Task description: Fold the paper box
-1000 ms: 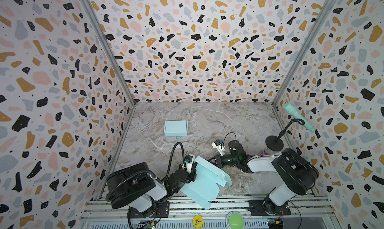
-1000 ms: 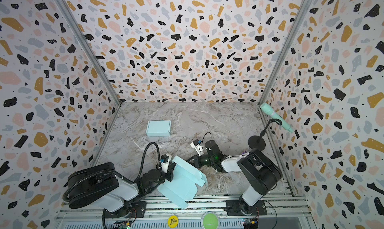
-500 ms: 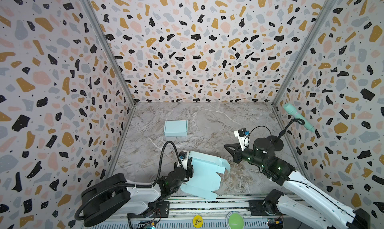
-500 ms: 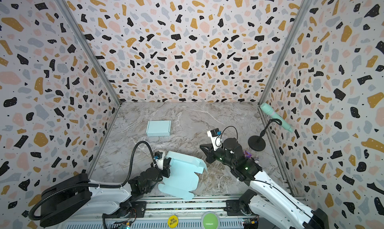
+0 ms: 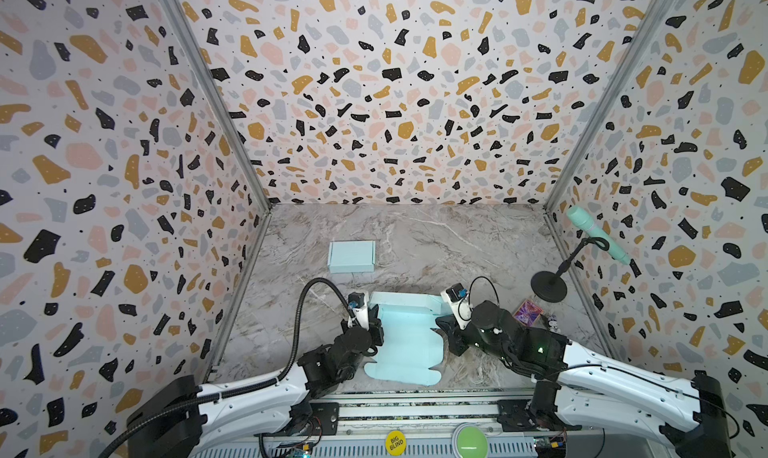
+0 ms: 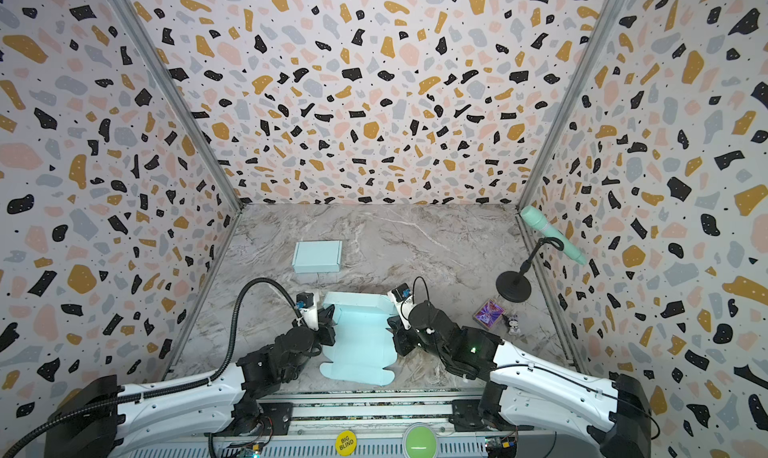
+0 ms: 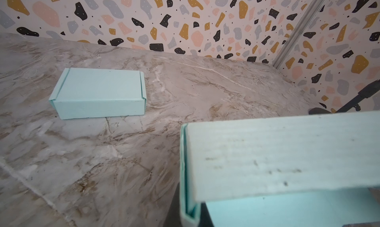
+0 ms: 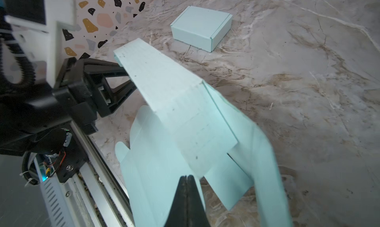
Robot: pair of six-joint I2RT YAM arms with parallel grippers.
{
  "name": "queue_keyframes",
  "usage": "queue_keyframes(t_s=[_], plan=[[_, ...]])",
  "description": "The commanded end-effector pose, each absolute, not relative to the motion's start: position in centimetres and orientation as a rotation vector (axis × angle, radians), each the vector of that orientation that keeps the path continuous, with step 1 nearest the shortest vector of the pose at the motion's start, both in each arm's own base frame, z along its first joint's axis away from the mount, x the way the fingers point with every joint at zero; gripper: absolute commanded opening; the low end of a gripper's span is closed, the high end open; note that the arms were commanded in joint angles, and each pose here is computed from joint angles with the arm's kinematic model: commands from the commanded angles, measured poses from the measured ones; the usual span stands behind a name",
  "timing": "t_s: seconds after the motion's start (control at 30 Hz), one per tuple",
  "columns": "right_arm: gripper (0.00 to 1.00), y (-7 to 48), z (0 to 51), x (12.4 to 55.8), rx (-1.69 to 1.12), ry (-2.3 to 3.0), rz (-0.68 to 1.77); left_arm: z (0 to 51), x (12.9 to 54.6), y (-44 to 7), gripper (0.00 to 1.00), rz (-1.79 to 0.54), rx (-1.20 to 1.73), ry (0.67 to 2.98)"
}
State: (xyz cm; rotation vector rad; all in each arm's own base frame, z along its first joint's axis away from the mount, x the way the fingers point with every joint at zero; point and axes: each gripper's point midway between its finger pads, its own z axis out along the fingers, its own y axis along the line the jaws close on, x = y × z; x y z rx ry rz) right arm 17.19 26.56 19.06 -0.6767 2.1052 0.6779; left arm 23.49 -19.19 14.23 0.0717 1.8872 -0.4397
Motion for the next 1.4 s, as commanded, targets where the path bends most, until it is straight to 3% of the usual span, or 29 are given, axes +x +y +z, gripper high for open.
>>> queue_keyframes(t_s=[0.0, 0.47, 1.07, 1.37], plan=[[0.0, 27.1, 21.8, 18.3, -0.588, 2.009, 0.721, 15.0, 23.4, -18.7, 0.0, -0.443, 0.038, 1.873], [0.0, 25.2, 23.1, 18.3, -0.496, 1.975, 0.729, 16.2, 23.5, -19.1, 0.0, -0.448, 0.063, 1.862], [0.0, 31.1, 23.5, 19.3, -0.632, 1.914, 0.815, 16.4, 23.5, -19.7, 0.0, -0.483, 0.061, 1.853], [0.0, 31.3, 26.8, 17.7, -0.716, 1.755, 0.914, 17.6, 23.2, -19.3, 0.0, -0.539, 0.014, 1.835]])
